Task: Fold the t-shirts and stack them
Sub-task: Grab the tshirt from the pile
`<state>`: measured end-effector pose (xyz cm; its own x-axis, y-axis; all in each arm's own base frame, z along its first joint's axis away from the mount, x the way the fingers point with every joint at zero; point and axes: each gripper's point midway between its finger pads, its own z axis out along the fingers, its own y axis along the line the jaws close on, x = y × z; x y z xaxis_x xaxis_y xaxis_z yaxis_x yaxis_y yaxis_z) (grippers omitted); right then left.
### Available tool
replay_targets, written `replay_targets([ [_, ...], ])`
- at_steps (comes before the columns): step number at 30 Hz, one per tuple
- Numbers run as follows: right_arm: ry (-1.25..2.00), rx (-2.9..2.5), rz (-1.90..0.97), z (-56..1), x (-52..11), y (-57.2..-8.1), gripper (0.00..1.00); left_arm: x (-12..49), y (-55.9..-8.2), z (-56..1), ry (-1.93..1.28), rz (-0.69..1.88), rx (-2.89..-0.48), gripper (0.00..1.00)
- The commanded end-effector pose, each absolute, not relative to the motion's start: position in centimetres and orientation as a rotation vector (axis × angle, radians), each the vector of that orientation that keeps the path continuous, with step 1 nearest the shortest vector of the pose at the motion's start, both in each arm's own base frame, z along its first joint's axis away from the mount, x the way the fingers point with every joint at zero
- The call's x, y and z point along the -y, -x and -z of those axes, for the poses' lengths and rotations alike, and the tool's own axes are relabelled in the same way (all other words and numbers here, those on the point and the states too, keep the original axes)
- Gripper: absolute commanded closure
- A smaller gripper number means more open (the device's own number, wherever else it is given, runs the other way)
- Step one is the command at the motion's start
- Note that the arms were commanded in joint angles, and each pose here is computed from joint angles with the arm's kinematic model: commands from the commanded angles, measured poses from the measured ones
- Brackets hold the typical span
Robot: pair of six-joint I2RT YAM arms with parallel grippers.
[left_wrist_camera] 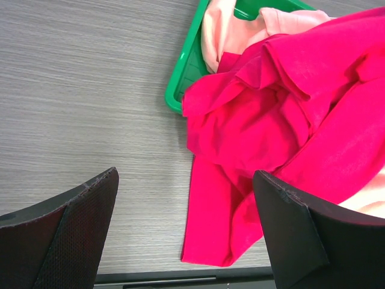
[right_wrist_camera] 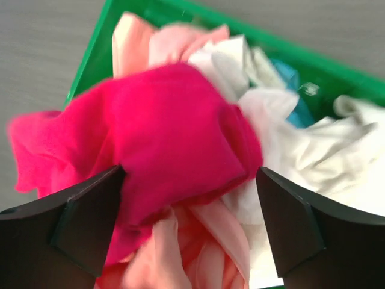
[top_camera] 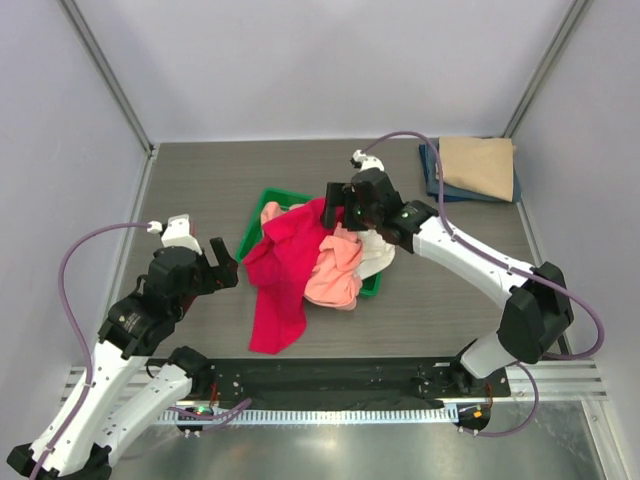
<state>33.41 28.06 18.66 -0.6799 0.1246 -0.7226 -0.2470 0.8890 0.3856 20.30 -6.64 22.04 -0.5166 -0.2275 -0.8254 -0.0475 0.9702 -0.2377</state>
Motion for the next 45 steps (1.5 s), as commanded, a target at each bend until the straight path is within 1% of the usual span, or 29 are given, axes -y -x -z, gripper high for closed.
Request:
replay_targets([
  [1,0.115,-2.156,-0.380,-24.1,-26.0,-34.9,0.02,6.5,-20.8,-22.7,0.225,0.232,-2.069,0.07],
  [3,0.116,-2.114,-0.251,-26.6,-25.1,-34.3,0.00,6.5,-20.7,-22.7,0.225,0.233,-2.069,0.07],
  [4,0.137,-2.094,-0.236,-27.5,-25.1,-33.9,0.00,6.5,-20.7,-22.7,0.224,0.235,-2.070,0.07],
  [6,0.180,-2.059,-0.288,-30.2,-26.4,-32.5,0.00,6.6,-20.8,-22.7,0.221,0.238,-2.069,0.07],
  [10,0.298,-2.020,-0.386,-33.0,-30.5,-30.1,0.00,6.6,-20.8,-22.6,0.221,0.236,-2.072,0.07],
  [11,0.335,-2.042,-0.383,-31.9,-31.8,-30.0,0.00,6.5,-20.7,-22.7,0.223,0.238,-2.067,0.07],
  [13,0.364,-2.045,-0.388,-31.9,-33.3,-29.9,0.00,6.4,-20.7,-22.8,0.227,0.236,-2.062,0.07],
  [15,0.401,-2.083,-0.338,-29.9,-34.6,-30.6,0.00,6.4,-20.7,-22.9,0.230,0.238,-2.057,0.07],
  [17,0.416,-2.099,-0.285,-28.7,-35.1,-31.5,0.00,6.3,-20.6,-23.0,0.232,0.240,-2.051,0.07],
  [18,0.438,-2.132,-0.235,-26.8,-35.6,-32.0,0.00,6.3,-20.6,-23.0,0.232,0.240,-2.051,0.07],
  [20,0.447,-2.132,-0.183,-26.3,-35.8,-32.8,0.00,6.4,-20.6,-23.0,0.229,0.242,-2.052,0.07],
  [22,0.472,-2.174,-0.101,-24.1,-35.8,-33.3,0.00,6.4,-20.5,-23.1,0.229,0.243,-2.050,0.07],
  [24,0.483,-2.178,-0.064,-23.6,-35.8,-33.7,0.01,6.3,-20.5,-23.2,0.233,0.244,-2.045,0.07],
  [25,0.493,-2.184,-0.053,-23.2,-36.0,-33.8,0.03,6.2,-20.5,-23.2,0.234,0.243,-2.043,0.07],
  [26,0.490,-2.176,-0.060,-23.6,-36.1,-33.9,0.18,6.2,-20.5,-23.3,0.234,0.246,-2.038,0.07],
  [27,0.490,-2.169,-0.064,-23.9,-36.2,-34.0,0.30,6.2,-20.5,-23.4,0.236,0.247,-2.034,0.07],
  [28,0.484,-2.160,-0.070,-24.4,-36.3,-34.1,0.46,6.2,-20.5,-23.4,0.236,0.247,-2.034,0.07],
  [29,0.464,-2.132,-0.082,-25.7,-36.4,-34.3,0.73,6.2,-20.5,-23.2,0.235,0.244,-2.039,0.07],
  [30,0.452,-2.112,-0.093,-26.7,-36.4,-34.5,0.83,6.2,-20.5,-23.3,0.237,0.243,-2.037,0.07],
  [31,0.449,-2.094,-0.101,-27.7,-36.5,-34.7,0.90,6.2,-20.5,-23.3,0.236,0.243,-2.038,0.07],
  [32,0.422,-2.052,-0.144,-30.2,-36.7,-34.8,0.94,6.2,-20.5,-23.3,0.236,0.242,-2.039,0.07],
  [34,0.420,-2.005,-0.196,-33.1,-37.0,-34.7,0.96,6.2,-20.5,-23.2,0.235,0.241,-2.043,0.07],
  [35,0.381,-1.940,-0.255,-36.8,-37.0,-34.7,0.96,6.2,-20.5,-23.2,0.235,0.239,-2.044,0.07],
  [37,0.342,-1.857,-0.316,-41.3,-36.3,-34.3,0.95,6.2,-20.6,-23.1,0.236,0.239,-2.045,0.07],
  [38,0.315,-1.777,-0.362,-45.1,-35.6,-33.9,0.93,6.2,-20.6,-23.1,0.235,0.237,-2.047,0.06],
  [42,0.183,-1.523,-0.460,-55.3,-31.5,-32.1,0.92,6.2,-20.6,-22.8,0.240,0.226,-2.056,0.07],
  [43,0.132,-1.447,-0.480,-58.5,-28.7,-30.7,0.92,6.0,-20.8,-22.8,0.247,0.215,-2.054,0.06],
  [44,0.081,-1.424,-0.442,-59.2,-26.9,-30.5,0.92,6.0,-20.8,-22.6,0.250,0.206,-2.063,0.06],
  [45,0.028,-1.349,-0.432,-61.5,-24.9,-29.9,0.92,6.0,-21.0,-22.5,0.252,0.197,-2.068,0.05],
])
